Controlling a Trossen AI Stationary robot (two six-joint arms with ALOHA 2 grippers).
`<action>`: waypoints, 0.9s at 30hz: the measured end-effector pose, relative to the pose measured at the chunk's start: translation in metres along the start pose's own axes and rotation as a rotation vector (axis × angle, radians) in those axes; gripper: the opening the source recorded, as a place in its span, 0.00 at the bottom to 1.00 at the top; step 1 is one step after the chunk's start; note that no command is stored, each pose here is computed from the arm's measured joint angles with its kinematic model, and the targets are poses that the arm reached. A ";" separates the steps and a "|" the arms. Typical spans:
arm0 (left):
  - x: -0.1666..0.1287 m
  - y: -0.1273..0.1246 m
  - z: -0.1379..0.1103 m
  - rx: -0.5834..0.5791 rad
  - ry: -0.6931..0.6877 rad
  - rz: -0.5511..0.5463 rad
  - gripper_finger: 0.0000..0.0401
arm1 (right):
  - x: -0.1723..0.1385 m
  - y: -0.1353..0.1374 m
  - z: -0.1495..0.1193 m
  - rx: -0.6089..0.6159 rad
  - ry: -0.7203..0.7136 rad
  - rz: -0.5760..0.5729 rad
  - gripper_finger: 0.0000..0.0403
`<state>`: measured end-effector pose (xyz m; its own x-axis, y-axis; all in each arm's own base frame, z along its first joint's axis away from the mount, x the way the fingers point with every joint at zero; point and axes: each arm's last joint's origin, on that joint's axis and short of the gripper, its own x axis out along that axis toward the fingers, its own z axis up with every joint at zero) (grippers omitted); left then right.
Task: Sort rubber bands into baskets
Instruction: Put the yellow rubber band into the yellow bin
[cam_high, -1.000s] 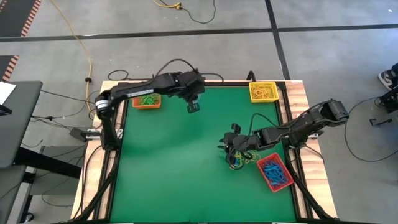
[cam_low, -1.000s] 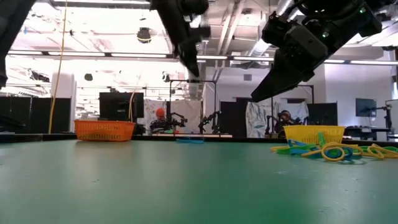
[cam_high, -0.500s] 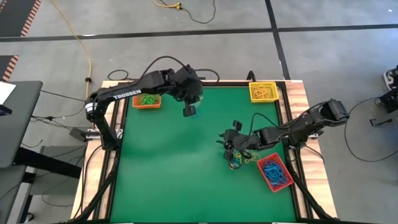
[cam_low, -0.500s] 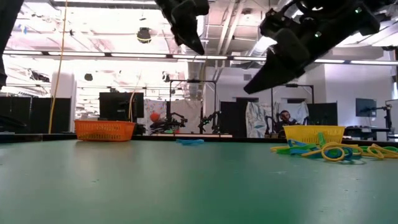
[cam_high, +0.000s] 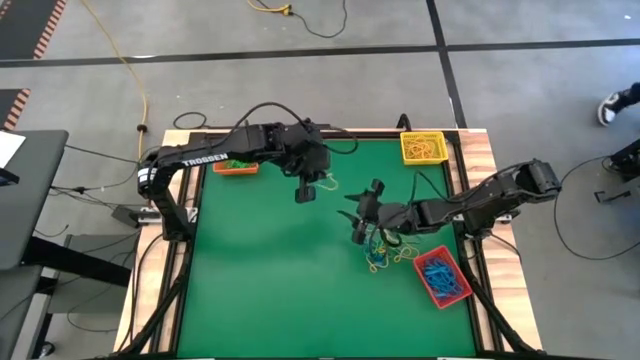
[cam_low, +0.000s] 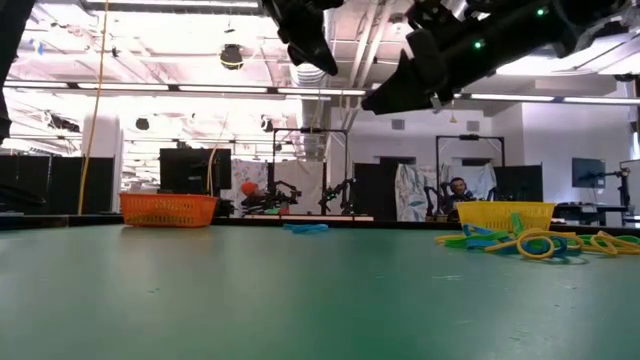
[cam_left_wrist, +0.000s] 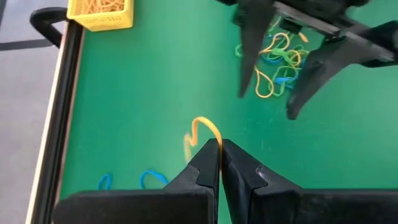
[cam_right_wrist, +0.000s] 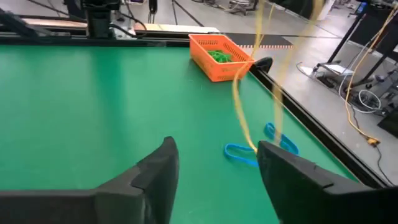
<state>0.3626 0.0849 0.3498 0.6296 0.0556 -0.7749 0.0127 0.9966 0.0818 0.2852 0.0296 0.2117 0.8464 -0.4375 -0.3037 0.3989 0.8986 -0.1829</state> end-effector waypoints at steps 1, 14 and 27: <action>0.000 -0.001 0.000 0.003 0.000 -0.002 0.00 | 0.001 -0.001 0.000 0.003 -0.002 -0.003 0.62; 0.001 -0.011 0.009 0.018 -0.072 -0.047 0.00 | 0.031 -0.005 -0.009 0.038 -0.064 -0.023 0.67; 0.002 -0.025 0.012 0.041 -0.076 -0.071 0.00 | 0.063 -0.003 -0.027 0.085 -0.172 -0.075 0.67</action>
<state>0.3727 0.0594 0.3534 0.6833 -0.0217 -0.7298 0.0906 0.9944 0.0553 0.3283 -0.0016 0.1679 0.8581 -0.4977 -0.1267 0.4853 0.8665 -0.1167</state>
